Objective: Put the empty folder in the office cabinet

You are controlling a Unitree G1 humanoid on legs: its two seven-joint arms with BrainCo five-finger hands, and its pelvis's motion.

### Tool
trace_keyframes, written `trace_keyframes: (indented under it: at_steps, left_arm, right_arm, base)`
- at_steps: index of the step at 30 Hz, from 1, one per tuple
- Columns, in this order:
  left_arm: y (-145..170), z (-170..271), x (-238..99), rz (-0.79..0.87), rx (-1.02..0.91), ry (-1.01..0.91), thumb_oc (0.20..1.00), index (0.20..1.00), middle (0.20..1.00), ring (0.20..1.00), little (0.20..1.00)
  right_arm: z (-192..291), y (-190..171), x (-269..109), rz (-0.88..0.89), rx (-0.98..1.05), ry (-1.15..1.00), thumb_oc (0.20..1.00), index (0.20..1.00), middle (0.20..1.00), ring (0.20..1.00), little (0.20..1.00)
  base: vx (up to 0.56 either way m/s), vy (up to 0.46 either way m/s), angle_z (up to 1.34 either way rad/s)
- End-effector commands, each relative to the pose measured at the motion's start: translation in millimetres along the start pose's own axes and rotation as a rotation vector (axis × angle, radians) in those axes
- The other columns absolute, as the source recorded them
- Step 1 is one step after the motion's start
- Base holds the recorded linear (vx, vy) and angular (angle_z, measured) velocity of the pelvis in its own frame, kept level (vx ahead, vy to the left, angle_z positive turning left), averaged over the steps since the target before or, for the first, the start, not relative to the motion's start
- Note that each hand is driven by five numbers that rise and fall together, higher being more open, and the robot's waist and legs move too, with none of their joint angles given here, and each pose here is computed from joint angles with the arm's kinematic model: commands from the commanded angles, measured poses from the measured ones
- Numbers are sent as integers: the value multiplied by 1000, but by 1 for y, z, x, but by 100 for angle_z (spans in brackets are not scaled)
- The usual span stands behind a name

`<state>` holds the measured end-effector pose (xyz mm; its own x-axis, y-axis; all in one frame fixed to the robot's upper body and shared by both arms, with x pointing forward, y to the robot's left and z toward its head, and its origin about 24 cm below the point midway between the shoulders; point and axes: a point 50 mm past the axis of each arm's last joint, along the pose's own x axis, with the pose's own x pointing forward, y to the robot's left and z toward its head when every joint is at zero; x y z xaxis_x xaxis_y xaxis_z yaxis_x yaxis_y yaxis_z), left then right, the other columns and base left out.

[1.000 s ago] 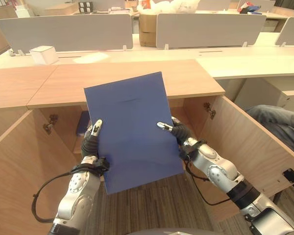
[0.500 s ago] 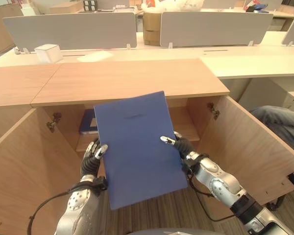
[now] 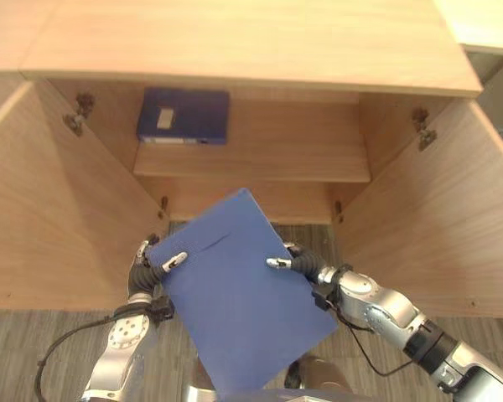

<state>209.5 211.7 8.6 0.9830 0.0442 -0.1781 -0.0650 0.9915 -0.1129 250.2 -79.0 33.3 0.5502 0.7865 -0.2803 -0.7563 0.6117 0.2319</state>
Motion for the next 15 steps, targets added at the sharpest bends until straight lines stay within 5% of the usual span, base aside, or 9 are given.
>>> trace_keyframes:
  at_steps: [1, 15]
  left_arm:
    - [13, 22, 4, 43, 132, -113, 1000, 1000, 1000, 1000, 1000]
    - [20, 26, 9, 138, 191, -139, 1000, 1000, 1000, 1000, 1000]
  right_arm:
    - [52, 4, 14, -3, -69, -252, 200, 200, 200, 200, 200]
    - [96, -13, 14, -227, 69, -561, 200, 200, 200, 200, 200]
  base:
    - [-25, -19, 5]
    - [-34, -12, 1]
